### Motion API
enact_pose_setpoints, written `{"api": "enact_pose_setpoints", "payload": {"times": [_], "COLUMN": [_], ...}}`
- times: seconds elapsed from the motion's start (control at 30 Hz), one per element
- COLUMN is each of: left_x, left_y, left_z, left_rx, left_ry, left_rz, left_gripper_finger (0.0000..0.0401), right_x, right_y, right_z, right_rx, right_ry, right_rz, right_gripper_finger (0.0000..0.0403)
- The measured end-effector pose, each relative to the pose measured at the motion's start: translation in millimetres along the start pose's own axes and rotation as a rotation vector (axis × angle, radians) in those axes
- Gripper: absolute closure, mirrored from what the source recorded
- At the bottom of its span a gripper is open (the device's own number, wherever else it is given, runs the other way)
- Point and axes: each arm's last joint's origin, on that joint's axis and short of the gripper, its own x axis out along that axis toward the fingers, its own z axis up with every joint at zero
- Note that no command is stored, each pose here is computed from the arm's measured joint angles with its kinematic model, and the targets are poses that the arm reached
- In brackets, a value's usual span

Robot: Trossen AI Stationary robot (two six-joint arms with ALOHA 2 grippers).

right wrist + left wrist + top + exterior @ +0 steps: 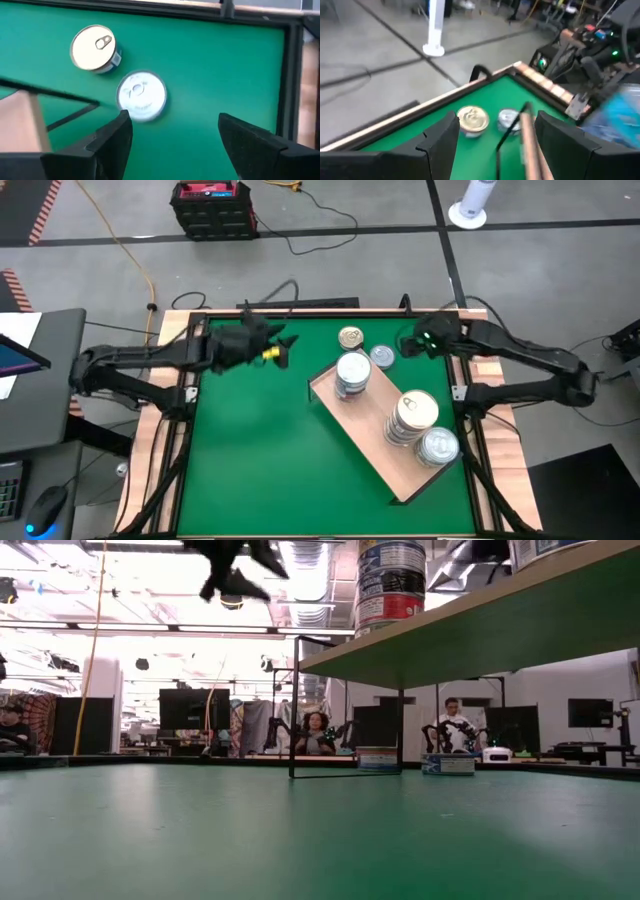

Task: Stack canned seafood by type on shelf
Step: Stack the blue tuna can on top of the other blue tuna cans on the shelf

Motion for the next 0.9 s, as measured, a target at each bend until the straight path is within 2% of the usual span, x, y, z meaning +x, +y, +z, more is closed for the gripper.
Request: {"api": "enact_pose_setpoints", "payload": {"times": [0.2, 0.43, 0.63, 0.9], "left_x": [49, 92, 104, 102], "left_y": [54, 86, 110, 123], "left_z": [-1, -5, -9, 0], "left_rx": [-0.036, -0.087, -0.136, -0.147], "left_ry": [0.106, 0.129, 0.207, 0.166], "left_rz": [0.005, -0.113, -0.169, -0.186], "left_gripper_finger": [0.0152, 0.0152, 0.0152, 0.0152], "right_x": [52, 112, 139, 165], "right_y": [5, 3, 0, -8], "right_z": [31, 43, 39, 34], "right_rx": [-0.059, -0.066, -0.072, -0.048], "right_ry": [0.079, 0.272, 0.38, 0.471], "right_rz": [0.04, 0.108, 0.088, 0.013], "right_gripper_finger": [0.0085, 0.0087, 0.0108, 0.0121]}}
